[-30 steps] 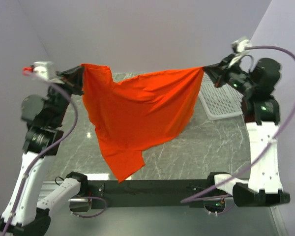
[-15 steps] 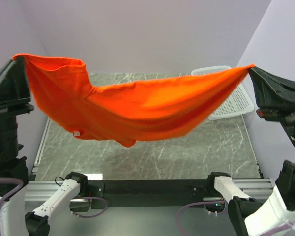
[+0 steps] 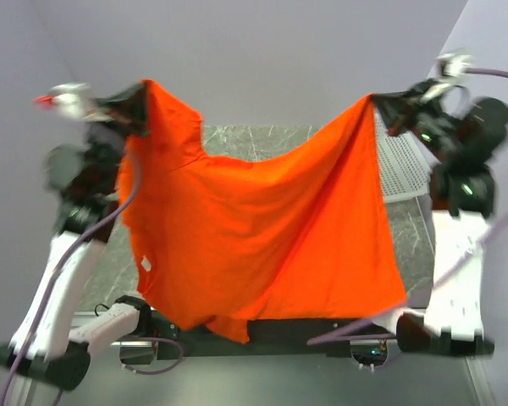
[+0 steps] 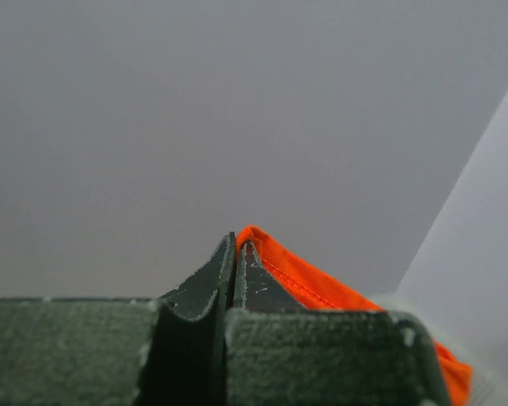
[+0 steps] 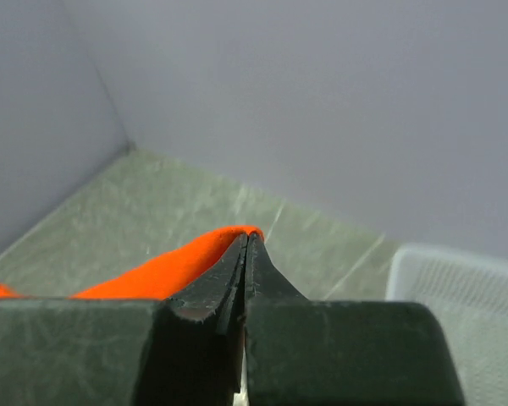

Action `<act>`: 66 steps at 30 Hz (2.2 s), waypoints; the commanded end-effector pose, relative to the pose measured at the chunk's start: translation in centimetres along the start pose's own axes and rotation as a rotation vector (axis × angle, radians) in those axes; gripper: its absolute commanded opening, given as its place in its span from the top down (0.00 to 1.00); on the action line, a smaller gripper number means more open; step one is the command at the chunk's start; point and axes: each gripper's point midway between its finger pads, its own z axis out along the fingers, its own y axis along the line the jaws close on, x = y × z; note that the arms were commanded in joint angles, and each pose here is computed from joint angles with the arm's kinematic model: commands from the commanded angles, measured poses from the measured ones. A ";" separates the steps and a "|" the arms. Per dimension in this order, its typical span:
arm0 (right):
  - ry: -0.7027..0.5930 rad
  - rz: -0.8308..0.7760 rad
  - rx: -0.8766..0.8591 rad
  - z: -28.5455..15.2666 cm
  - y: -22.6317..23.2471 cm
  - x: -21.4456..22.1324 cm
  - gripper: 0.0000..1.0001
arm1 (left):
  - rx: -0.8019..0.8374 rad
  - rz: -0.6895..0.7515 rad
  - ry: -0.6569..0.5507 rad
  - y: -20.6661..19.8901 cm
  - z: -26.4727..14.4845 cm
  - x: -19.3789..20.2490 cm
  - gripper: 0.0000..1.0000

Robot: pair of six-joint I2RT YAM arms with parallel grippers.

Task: Fold and stack the t-shirts
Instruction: Flatten the tshirt out

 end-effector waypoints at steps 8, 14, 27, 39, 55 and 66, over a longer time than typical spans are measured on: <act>0.415 0.154 -0.011 11.8 -5.5 26.9 1.00 | -0.297 0.009 0.473 13.2 1.0 29.0 1.00; 0.635 0.193 0.043 16.6 -8.8 36.8 1.00 | -0.452 -0.021 0.709 20.3 0.0 40.0 1.00; 0.675 0.165 0.238 20.5 -14.0 39.5 1.00 | -0.613 -0.008 0.834 26.5 0.8 44.7 1.00; 0.629 0.177 0.301 19.4 -15.7 38.2 1.00 | -0.582 -0.010 0.753 27.1 1.5 40.8 1.00; 0.176 -0.048 -0.131 5.2 -1.6 9.7 1.00 | -0.099 -0.087 0.102 7.0 -3.0 7.0 0.99; -0.226 -0.218 -0.079 -7.2 8.1 -11.4 1.00 | 0.008 -0.015 -0.321 -2.4 -9.1 -14.4 0.99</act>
